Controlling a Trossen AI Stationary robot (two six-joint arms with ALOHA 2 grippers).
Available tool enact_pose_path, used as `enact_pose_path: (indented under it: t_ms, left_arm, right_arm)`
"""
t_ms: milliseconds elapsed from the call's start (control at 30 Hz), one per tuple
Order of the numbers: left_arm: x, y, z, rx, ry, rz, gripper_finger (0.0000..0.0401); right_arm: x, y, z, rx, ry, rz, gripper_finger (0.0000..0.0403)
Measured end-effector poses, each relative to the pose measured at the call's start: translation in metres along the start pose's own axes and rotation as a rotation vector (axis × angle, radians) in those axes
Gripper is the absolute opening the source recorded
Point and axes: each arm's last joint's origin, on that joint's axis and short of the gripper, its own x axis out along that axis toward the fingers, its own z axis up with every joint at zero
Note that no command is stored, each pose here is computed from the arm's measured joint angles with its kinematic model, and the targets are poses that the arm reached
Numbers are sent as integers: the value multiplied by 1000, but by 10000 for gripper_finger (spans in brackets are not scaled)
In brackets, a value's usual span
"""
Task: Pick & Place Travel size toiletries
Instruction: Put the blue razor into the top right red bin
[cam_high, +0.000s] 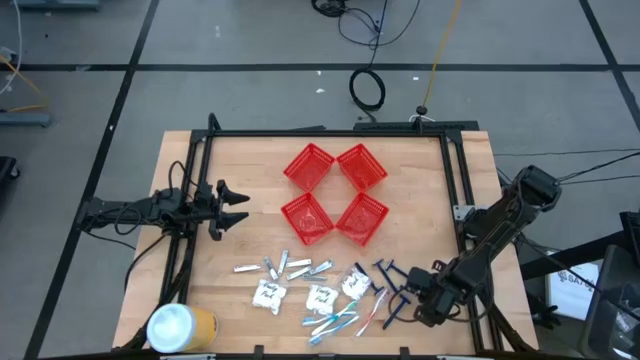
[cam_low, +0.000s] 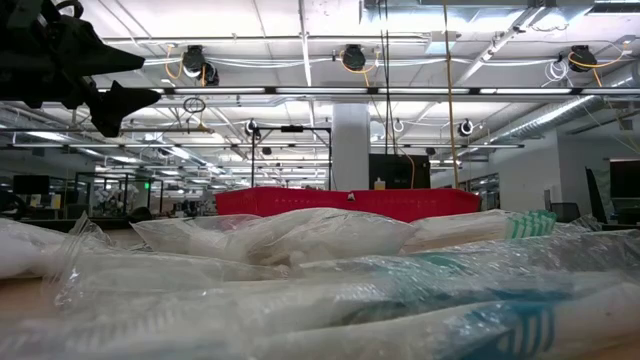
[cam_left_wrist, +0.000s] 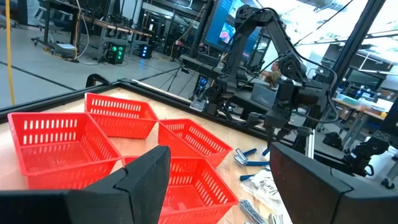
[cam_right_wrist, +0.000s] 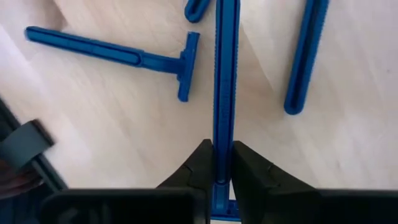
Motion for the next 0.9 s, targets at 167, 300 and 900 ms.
enact_pose_path:
  t_ms: [167,300,900]
  left_arm:
    - [0,0,0,0,0,0,271]
    - [0,0,0,0,0,0,271]
    - [0,0,0,0,0,0,271]
  right_arm:
    - [-10,0,0,-17,-7,44,39]
    - [-19,0,-1,-37,-14,83,32]
    - [-36,-2,6,-181,-188,117,36]
